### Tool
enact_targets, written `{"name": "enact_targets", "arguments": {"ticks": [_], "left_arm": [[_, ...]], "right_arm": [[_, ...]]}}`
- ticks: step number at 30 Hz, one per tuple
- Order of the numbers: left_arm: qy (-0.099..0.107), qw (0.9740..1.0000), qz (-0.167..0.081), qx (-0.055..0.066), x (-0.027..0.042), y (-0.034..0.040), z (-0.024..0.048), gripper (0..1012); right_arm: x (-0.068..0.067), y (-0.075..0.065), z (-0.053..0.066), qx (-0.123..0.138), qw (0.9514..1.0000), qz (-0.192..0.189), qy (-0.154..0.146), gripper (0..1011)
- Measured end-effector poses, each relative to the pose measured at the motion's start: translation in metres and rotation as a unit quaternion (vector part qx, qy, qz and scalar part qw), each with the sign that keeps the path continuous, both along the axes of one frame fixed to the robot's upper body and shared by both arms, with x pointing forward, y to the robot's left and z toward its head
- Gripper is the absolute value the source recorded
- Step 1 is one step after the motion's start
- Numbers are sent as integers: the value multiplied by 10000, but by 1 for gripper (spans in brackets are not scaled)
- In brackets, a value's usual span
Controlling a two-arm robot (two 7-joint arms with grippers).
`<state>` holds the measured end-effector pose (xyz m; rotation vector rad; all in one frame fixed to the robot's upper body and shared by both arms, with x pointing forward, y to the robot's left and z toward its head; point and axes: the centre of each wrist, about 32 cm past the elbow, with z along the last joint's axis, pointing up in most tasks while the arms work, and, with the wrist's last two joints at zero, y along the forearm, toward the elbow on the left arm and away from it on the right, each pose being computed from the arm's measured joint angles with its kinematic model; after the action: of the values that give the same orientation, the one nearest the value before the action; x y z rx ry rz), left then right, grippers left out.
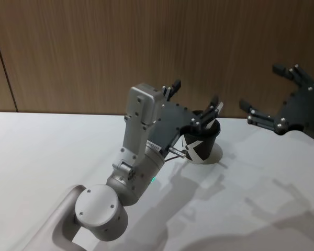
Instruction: Pick up the straw with one hand, pass it to the other hand, and insert it into the cup.
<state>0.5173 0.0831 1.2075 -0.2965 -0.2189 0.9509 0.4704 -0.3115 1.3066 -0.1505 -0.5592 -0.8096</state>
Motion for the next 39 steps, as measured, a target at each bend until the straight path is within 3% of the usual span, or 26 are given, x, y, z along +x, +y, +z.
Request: {"name": "enact_targets", "arguments": {"ticks": [7, 18, 39], "left_arm": [[-69, 9999, 24, -90, -25, 70, -16, 1003], [-120, 9998, 42, -147, -48, 120, -24, 1003], [-146, 9997, 54, -179, -62, 151, -29, 1003]], "right_arm": [[12, 67, 76, 111, 9996, -55, 259, 1001], [18, 163, 163, 236, 9981, -61, 558, 1001], [19, 206, 207, 289, 9970, -67, 714, 1001]]}}
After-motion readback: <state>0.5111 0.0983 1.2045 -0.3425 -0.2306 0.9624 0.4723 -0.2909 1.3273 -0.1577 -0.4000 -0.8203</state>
